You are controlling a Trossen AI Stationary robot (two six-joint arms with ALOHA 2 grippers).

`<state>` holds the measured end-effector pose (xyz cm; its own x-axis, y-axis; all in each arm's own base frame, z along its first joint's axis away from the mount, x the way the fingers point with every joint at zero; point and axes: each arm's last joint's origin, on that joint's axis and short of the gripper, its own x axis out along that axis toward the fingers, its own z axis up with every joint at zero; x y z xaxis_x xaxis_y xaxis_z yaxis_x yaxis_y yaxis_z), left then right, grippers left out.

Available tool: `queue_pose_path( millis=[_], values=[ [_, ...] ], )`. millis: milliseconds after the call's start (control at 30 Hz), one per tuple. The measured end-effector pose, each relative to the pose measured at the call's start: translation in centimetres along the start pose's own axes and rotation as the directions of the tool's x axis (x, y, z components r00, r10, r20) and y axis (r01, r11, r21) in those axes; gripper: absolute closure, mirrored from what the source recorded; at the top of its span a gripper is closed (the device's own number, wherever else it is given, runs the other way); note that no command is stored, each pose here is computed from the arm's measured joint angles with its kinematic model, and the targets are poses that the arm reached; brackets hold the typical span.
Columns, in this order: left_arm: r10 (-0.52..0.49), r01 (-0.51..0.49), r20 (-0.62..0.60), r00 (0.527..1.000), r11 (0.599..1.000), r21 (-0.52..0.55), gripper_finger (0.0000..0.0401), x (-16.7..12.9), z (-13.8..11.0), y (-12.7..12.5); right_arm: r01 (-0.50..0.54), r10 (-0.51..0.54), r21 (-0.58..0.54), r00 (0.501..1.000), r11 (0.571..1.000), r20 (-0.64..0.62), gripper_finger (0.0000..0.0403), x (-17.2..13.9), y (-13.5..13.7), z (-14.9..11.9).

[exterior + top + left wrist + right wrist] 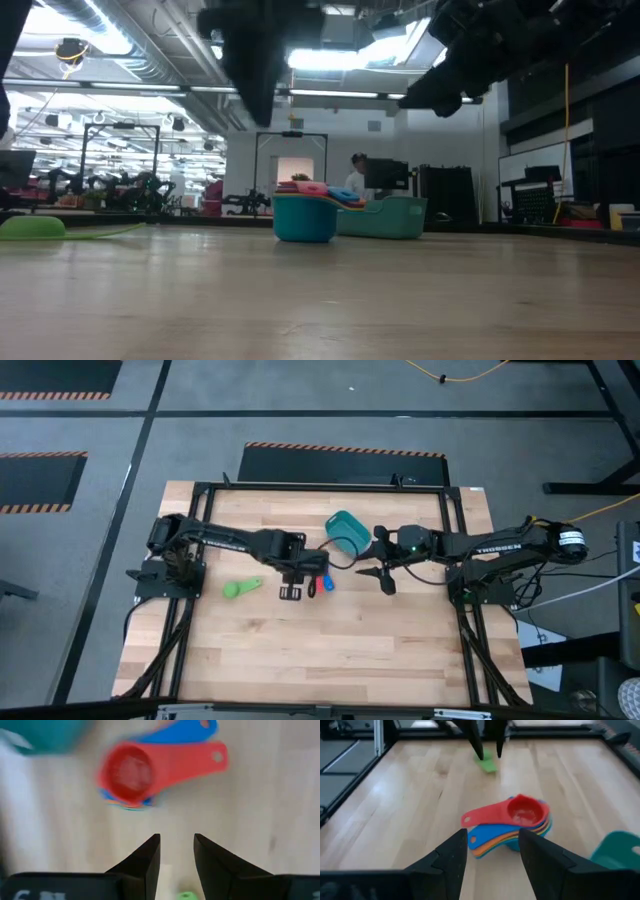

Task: Nest measuring cups in basket
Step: Stack the red measuring cup on top of the blue measuring cup

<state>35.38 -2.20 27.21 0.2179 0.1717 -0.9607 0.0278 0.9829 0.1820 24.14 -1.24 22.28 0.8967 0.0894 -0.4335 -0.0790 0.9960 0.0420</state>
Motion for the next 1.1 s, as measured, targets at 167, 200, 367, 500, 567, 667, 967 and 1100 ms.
queue_pose_path(
  millis=[167, 200, 367, 500, 567, 667, 967, 1100],
  values=[
    [-0.152, 0.151, 0.018, 0.988, 0.988, 0.004, 0.029, 3.7, -0.7, -0.1, -0.023, 0.023, -0.002, 0.998, 1.0, -0.051, 0.0221, 1.4, 0.6, -0.9],
    [-0.162, 0.162, 0.031, 0.986, 0.987, 0.002, 0.029, 4.5, -0.9, -0.3, -0.011, 0.011, -0.001, 0.998, 1.0, -0.063, 0.0221, 1.8, 0.6, -1.1],
    [-0.197, 0.198, 0.13, 0.972, 0.98, 0.005, 0.029, 7.0, -1.1, -0.9, 0.111, -0.109, 0.004, 0.984, 0.994, -0.141, 0.0221, 3.7, 0.3, -2.6],
    [-0.198, 0.202, 0.201, 0.959, 0.979, 0.0, 0.029, 7.9, -1.0, -1.2, 0.176, -0.175, -0.007, 0.972, 0.984, -0.157, 0.0221, 5.1, -0.1, -3.5],
    [-0.194, 0.199, 0.235, 0.952, 0.98, 0.0, 0.029, 8.0, -0.8, -1.2, 0.213, -0.212, -0.013, 0.966, 0.977, -0.149, 0.0221, 5.8, -0.2, -3.9],
    [-0.188, 0.196, 0.276, 0.942, 0.981, -0.001, 0.029, 8.0, -0.5, -1.2, 0.235, -0.234, -0.015, 0.962, 0.972, -0.142, 0.0221, 6.6, -0.4, -4.4],
    [-0.128, 0.138, 0.327, 0.936, 0.99, -0.009, 0.029, 7.9, 0.0, -1.0, 0.23, -0.23, -0.012, 0.965, 0.973, -0.122, 0.0221, 8.7, -0.6, -5.8],
    [-0.124, 0.133, 0.348, 0.929, 0.991, -0.002, 0.029, 7.9, 0.2, -1.0, 0.23, -0.23, -0.009, 0.966, 0.973, -0.121, 0.0221, 9.2, -0.7, -6.1]
  ],
)
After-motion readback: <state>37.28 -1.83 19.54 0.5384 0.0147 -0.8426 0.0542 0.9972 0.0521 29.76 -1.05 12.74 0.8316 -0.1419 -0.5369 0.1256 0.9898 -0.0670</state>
